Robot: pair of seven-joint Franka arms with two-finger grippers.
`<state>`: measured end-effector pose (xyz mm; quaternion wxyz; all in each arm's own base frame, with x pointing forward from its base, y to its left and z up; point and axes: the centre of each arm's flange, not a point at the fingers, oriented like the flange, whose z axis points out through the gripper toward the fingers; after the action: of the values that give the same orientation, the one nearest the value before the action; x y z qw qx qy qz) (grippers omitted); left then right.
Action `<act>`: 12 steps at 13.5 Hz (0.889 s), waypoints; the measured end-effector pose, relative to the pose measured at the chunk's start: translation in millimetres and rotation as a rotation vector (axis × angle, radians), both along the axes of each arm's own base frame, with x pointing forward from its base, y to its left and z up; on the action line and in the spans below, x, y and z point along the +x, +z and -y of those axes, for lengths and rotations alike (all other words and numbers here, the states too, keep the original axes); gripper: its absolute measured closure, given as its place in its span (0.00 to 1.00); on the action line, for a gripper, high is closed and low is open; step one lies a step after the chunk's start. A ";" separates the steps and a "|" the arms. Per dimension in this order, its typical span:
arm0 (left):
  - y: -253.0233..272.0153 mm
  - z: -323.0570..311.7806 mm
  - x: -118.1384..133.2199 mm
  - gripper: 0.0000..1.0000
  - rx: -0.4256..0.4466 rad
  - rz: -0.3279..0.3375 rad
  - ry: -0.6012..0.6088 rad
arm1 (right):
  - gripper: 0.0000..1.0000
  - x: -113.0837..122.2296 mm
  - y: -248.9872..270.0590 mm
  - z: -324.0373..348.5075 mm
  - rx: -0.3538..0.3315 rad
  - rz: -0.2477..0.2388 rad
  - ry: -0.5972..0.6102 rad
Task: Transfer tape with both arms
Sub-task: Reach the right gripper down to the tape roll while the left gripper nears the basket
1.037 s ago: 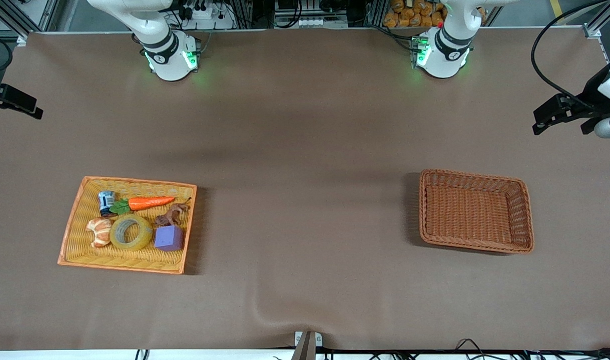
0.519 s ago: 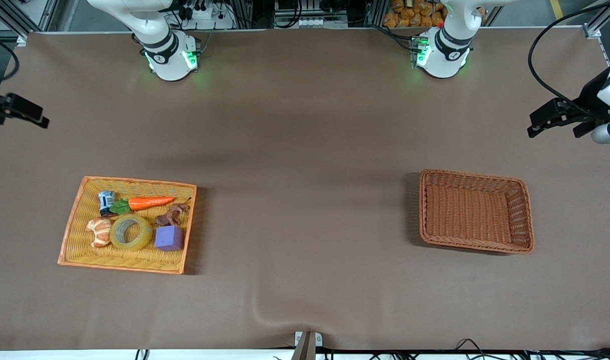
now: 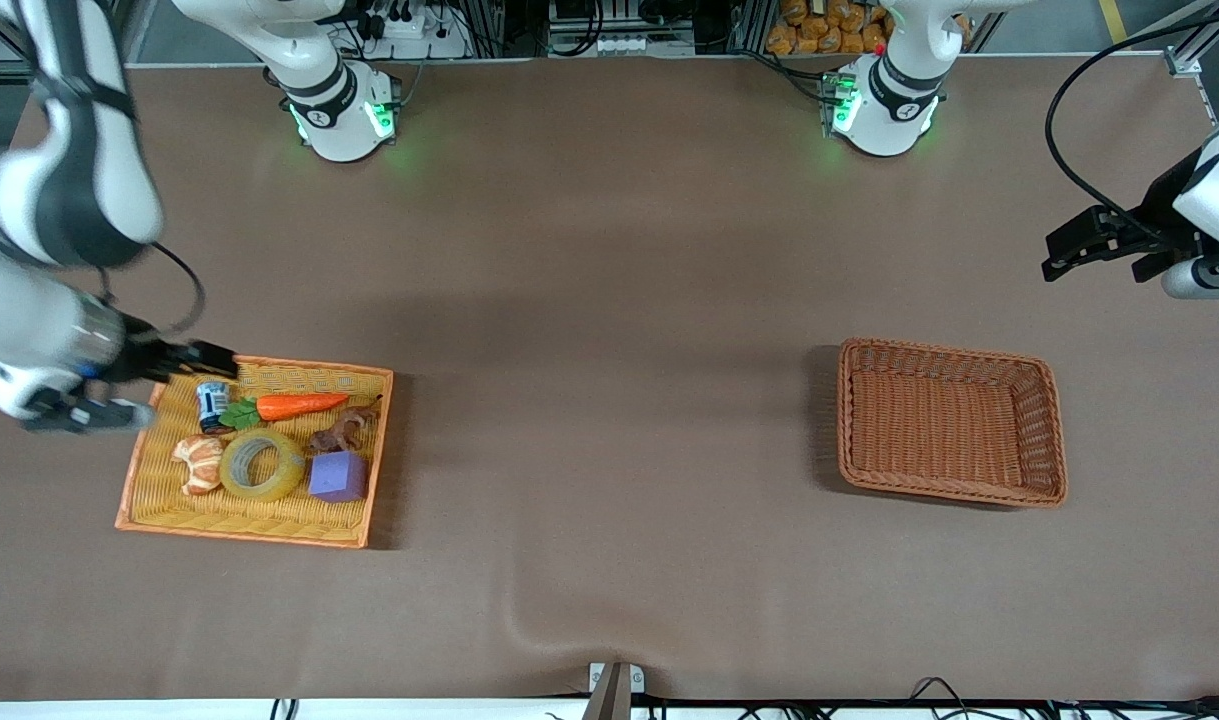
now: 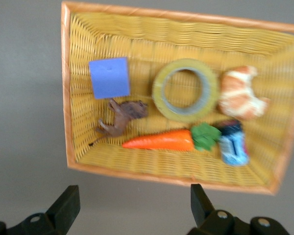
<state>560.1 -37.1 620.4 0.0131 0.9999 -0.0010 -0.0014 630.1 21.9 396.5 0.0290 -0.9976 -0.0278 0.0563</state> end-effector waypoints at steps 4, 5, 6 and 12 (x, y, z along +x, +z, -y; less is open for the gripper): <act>-7.9 5.5 6.3 0.00 -0.002 0.002 -0.008 | 0.00 -6.4 -112.1 -1.2 -0.009 -0.039 0.076; -8.7 5.8 7.5 0.00 -0.002 0.005 -0.007 | 0.00 -7.5 -128.4 6.8 -0.006 -0.056 0.105; -9.0 5.7 9.0 0.00 -0.003 0.012 -0.006 | 0.00 -7.0 -140.4 15.3 -0.003 -0.060 0.125; -11.7 5.7 13.2 0.00 -0.005 0.034 -0.005 | 0.00 18.9 -163.9 48.4 -0.060 0.009 0.169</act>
<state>573.2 -42.8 608.7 0.0153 0.9998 -0.0039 0.0155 649.0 -26.5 232.7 -0.0060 -0.9924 -0.1103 0.0546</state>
